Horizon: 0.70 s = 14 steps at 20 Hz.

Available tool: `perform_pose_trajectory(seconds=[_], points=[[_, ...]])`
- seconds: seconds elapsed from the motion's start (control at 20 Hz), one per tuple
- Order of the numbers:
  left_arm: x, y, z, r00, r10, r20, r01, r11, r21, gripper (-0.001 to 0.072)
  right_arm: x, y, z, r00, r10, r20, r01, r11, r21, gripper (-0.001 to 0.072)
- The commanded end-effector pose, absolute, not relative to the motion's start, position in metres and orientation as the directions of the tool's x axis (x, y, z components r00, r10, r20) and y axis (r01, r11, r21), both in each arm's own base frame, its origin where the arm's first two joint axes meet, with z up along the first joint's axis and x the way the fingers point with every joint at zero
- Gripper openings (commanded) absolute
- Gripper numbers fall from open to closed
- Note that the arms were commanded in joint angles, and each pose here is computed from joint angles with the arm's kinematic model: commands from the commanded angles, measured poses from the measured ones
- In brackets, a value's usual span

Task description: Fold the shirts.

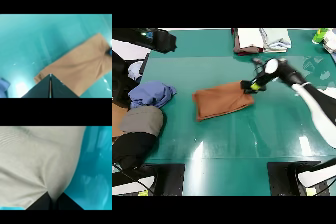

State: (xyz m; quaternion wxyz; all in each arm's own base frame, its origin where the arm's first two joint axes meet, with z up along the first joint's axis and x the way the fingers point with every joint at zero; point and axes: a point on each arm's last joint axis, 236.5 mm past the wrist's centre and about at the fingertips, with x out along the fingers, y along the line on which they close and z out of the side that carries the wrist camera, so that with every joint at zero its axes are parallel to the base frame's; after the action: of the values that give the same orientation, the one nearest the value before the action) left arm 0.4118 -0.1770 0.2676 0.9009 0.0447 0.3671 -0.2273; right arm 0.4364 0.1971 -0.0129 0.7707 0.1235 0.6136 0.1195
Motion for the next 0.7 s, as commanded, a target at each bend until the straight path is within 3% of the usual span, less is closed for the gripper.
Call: perform_pose_trajectory(seconds=[0.0,0.25,0.45,0.65], points=[[0.399,-0.215,0.273,0.614,-0.437,-0.657,0.530,0.845,-0.067,0.0024,0.453,0.100,0.043,0.370,0.187,-0.910,0.042,0.975,0.217,0.0018],[0.393,-0.227,0.274,0.602,-0.458,-0.654,0.555,0.829,-0.069,0.0025,0.442,-0.079,0.114,0.534,-0.026,-0.845,0.325,0.929,0.176,0.0018],[0.393,-0.227,0.274,0.602,-0.458,-0.654,0.550,0.832,-0.077,0.0025,0.399,-0.200,0.119,0.513,-0.172,-0.841,0.554,0.814,0.172,0.0018],[0.393,-0.228,0.275,0.602,-0.461,-0.652,0.533,0.840,-0.102,0.0025,0.377,-0.251,0.110,0.517,-0.178,-0.837,0.645,0.724,0.244,0.0018]])
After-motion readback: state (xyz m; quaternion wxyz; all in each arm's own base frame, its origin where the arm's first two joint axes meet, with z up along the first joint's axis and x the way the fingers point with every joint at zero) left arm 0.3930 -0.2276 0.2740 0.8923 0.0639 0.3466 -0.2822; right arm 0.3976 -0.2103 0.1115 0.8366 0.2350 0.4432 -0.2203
